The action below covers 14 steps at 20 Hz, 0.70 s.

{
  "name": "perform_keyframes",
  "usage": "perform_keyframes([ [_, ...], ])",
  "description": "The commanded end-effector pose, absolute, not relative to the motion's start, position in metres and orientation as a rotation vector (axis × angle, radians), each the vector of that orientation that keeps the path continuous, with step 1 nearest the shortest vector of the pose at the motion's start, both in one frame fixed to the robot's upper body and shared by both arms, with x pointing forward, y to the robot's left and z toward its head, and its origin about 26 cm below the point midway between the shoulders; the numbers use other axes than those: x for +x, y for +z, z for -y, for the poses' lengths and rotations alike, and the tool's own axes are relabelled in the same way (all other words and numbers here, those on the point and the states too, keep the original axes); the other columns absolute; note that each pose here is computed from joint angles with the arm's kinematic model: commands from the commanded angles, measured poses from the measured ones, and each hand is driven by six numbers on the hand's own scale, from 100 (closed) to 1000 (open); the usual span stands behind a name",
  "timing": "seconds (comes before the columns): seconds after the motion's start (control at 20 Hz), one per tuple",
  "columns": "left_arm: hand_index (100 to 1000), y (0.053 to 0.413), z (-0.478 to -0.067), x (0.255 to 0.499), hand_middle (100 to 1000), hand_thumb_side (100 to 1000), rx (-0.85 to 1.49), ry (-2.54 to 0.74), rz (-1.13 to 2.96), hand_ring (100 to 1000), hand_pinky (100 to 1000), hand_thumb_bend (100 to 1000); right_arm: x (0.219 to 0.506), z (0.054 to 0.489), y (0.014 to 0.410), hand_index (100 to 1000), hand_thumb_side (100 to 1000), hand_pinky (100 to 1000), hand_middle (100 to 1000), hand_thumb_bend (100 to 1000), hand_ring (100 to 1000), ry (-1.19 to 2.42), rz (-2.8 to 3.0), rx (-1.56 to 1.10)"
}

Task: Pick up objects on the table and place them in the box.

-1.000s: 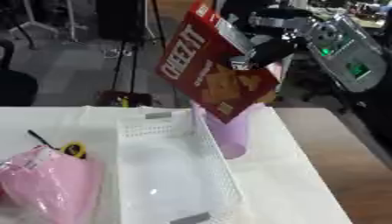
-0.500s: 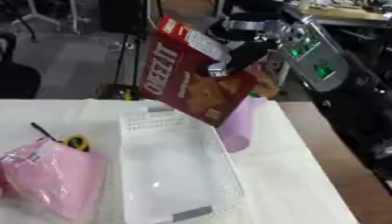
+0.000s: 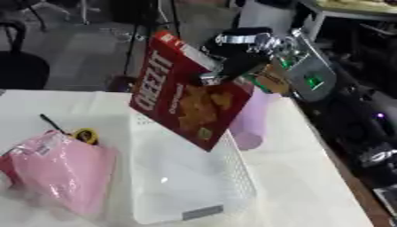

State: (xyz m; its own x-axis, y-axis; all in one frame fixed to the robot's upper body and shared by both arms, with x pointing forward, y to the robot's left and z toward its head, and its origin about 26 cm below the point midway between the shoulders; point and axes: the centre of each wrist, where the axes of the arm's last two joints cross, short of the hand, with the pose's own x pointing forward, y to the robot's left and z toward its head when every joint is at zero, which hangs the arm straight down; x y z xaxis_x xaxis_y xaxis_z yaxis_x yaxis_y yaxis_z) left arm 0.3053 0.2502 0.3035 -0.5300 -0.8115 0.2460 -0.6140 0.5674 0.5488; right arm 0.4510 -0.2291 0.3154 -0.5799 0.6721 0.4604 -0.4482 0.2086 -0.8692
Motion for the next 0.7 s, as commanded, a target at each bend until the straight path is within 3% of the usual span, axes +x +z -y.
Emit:
perform_keyframes([
  [0.05, 959, 0.313, -0.248, 0.302, 895, 986, 1.154, -0.550, 2.360, 879, 817, 100, 0.452, 0.235, 0.333, 515, 649, 923, 400, 537, 795, 1.536, 1.588, -0.210],
  [0.1, 959, 0.313, -0.248, 0.302, 895, 986, 1.151, -0.551, 2.361, 879, 818, 100, 0.455, 0.235, 0.332, 584, 670, 929, 457, 561, 822, 1.543, 1.576, -0.201],
  [0.35, 958, 0.313, -0.248, 0.302, 895, 987, 1.150, -0.548, 2.361, 879, 818, 100, 0.462, 0.240, 0.328, 673, 685, 944, 521, 595, 860, 1.573, 1.526, -0.191],
  [0.4, 958, 0.313, -0.248, 0.302, 895, 988, 1.149, -0.547, 2.361, 880, 819, 100, 0.463, 0.242, 0.327, 748, 697, 956, 594, 612, 887, 1.576, 1.519, -0.190],
  [0.7, 958, 0.312, -0.248, 0.302, 895, 989, 1.147, -0.545, 2.356, 880, 819, 100, 0.467, 0.246, 0.326, 784, 702, 966, 669, 664, 911, 1.577, 1.512, -0.205],
])
